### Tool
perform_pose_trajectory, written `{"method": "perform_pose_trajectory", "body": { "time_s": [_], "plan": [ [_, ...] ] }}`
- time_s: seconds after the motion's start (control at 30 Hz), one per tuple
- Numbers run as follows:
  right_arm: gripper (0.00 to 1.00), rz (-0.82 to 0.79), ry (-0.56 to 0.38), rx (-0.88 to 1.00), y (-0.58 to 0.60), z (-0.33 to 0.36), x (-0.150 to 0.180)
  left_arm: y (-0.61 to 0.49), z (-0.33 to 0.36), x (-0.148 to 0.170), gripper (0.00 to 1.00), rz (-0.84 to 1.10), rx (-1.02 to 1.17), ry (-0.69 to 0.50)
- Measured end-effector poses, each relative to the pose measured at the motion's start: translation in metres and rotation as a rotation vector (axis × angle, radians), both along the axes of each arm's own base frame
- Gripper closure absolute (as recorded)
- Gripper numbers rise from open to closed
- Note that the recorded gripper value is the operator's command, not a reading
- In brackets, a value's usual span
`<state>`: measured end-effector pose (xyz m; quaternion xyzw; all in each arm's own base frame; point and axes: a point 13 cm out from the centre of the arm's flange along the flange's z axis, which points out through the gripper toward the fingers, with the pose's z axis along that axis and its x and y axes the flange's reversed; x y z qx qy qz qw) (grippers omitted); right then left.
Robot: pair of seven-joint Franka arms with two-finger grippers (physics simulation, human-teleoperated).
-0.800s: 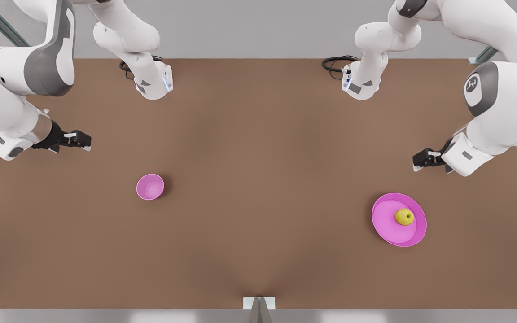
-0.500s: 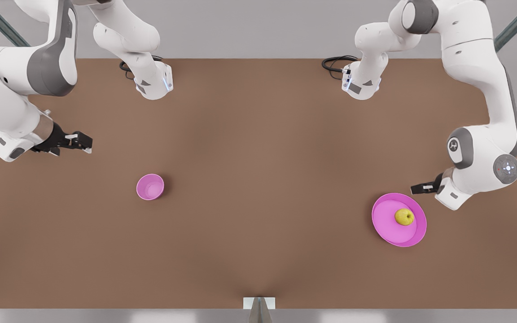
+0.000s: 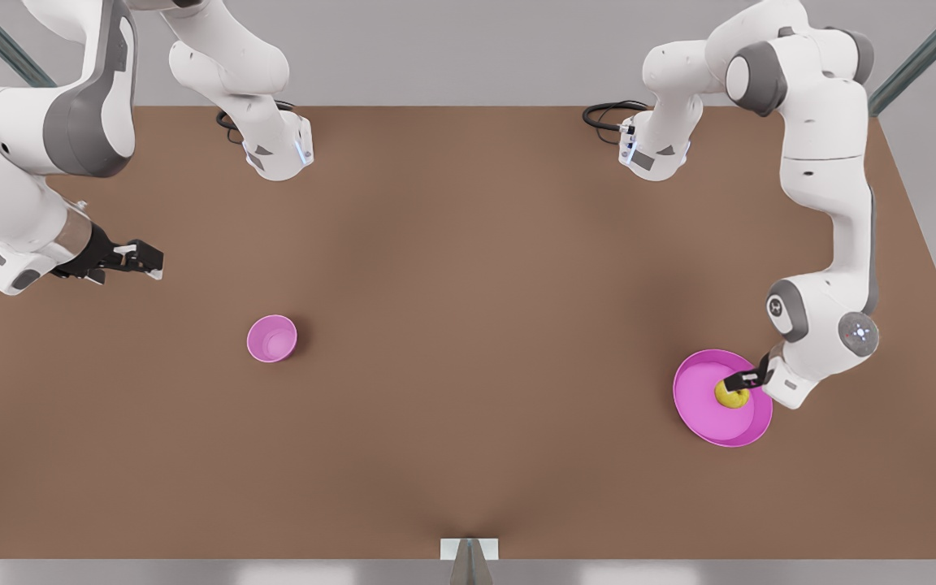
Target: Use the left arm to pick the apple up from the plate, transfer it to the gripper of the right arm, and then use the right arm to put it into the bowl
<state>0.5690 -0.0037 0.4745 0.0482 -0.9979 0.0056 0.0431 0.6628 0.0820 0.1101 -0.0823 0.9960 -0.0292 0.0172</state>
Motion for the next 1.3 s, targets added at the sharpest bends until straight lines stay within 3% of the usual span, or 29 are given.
{"method": "perform_pose_trajectory", "body": {
  "time_s": [0.63, 0.7, 0.77, 1.3],
  "plan": [
    [0.00, 0.009, 0.003, 0.003, -0.001, -0.001, 0.000, -0.001, -0.067, -0.010, 0.00, -0.042, 0.009, 0.028],
    [0.00, 0.009, 0.004, 0.004, -0.002, -0.001, 0.000, -0.002, -0.068, -0.009, 0.12, -0.045, 0.010, 0.022],
    [0.00, 0.010, 0.004, 0.004, -0.002, -0.001, 0.000, -0.003, -0.068, -0.007, 0.17, -0.049, 0.010, 0.016],
    [0.00, 0.022, 0.005, 0.006, -0.001, -0.001, 0.000, -0.001, -0.070, 0.001, 0.17, -0.061, 0.020, -0.010]
  ]
}}
